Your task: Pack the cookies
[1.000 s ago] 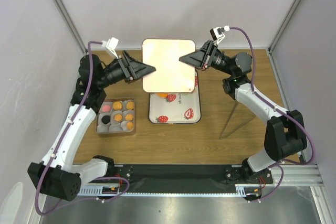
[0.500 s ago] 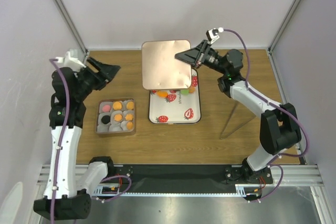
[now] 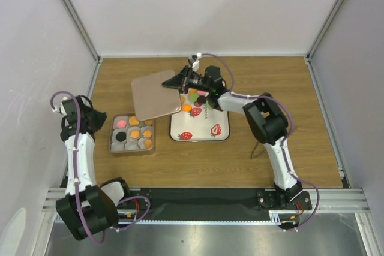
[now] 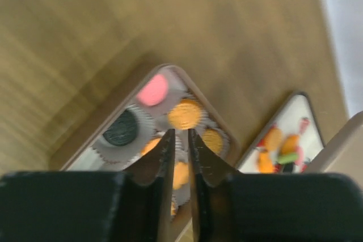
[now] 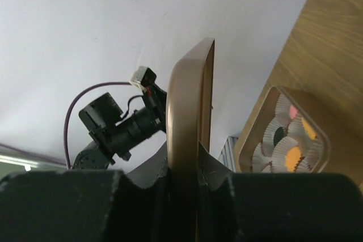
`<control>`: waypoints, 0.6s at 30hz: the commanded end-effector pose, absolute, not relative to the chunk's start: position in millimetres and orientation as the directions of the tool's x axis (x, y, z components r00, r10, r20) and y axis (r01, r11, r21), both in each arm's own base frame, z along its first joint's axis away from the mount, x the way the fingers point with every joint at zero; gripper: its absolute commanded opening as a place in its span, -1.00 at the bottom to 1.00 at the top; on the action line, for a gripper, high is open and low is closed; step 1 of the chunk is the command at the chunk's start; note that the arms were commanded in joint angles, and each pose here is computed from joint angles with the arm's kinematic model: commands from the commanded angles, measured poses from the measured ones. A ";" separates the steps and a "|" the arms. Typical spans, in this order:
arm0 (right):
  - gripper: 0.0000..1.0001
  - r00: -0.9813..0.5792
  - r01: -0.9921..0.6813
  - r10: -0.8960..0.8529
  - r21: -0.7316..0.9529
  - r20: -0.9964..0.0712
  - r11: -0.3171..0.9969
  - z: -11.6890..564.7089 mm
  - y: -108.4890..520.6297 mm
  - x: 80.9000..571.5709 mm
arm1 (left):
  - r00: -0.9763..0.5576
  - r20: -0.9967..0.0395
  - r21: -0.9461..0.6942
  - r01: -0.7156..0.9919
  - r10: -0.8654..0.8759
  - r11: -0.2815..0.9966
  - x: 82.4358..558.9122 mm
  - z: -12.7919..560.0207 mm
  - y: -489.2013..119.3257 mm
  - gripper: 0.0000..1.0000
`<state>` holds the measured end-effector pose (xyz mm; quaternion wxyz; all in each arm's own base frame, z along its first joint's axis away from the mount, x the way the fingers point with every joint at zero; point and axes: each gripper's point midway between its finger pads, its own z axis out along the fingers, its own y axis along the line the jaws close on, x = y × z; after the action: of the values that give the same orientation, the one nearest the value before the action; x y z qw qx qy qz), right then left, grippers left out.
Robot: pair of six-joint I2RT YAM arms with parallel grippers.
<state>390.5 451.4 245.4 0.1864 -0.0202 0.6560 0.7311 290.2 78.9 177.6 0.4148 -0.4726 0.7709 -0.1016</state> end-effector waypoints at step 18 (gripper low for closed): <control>-1.00 -0.938 -0.241 0.288 0.961 -0.193 -0.139 217.7 521.8 373.3 | -0.093 -0.470 -0.432 -0.843 -0.878 0.321 269.6 90.1 117.5 -1.00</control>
<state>369.2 519.6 192.2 0.1493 0.0229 0.6662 0.7304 271.7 109.0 102.2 0.3430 -0.5624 0.7515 -0.0362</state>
